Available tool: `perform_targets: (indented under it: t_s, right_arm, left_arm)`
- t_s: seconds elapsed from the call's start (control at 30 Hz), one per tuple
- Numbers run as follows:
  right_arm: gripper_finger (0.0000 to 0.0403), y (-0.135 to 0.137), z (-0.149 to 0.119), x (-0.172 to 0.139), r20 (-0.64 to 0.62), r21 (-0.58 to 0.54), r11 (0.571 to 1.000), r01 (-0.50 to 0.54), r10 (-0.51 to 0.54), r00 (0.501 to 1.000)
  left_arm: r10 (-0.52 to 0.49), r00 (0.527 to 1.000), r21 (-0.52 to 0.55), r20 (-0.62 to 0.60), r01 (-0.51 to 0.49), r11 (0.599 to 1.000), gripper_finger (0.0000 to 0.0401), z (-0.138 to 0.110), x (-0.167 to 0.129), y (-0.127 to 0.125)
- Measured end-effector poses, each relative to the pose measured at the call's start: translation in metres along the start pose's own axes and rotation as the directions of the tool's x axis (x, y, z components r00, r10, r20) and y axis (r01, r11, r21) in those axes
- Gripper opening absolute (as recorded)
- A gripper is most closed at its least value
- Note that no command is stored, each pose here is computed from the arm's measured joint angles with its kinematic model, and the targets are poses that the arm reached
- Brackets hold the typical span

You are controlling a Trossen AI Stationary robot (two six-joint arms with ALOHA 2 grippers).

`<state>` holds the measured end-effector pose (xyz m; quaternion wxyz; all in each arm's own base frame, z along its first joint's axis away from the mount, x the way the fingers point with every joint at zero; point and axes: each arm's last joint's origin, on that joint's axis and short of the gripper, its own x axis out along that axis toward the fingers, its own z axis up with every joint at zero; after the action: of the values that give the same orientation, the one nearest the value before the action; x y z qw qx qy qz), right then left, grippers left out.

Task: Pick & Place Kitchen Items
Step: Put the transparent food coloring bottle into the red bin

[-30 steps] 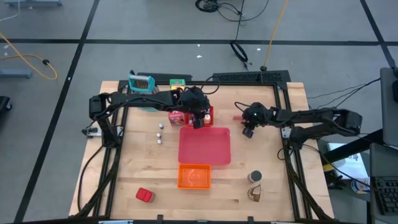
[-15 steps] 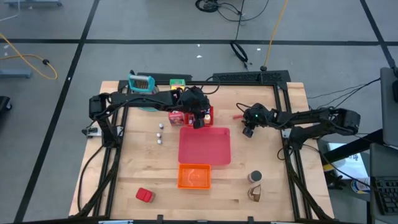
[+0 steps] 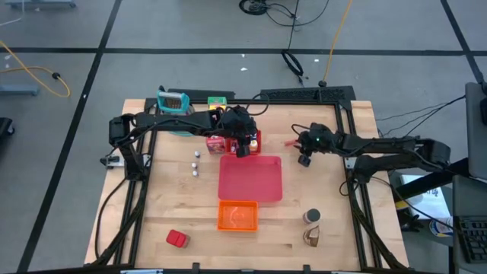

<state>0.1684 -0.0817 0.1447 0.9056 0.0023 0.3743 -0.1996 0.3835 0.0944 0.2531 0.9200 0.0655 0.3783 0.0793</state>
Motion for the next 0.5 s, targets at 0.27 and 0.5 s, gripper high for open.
perform_targets:
  t_s: [0.27,0.5]
  right_arm:
    - [0.01,-0.007,-0.004,0.008,-0.028,-0.073,0.997,0.022,-0.024,0.999]
    - [0.01,-0.013,-0.008,0.018,-0.058,-0.113,0.993,0.036,-0.043,0.997]
  left_arm:
    - [0.001,1.0,0.01,0.004,-0.001,1.0,0.0129,0.0,0.0,0.0]
    - [0.002,1.0,0.013,0.007,-0.002,1.0,0.0129,0.001,0.0,0.0]
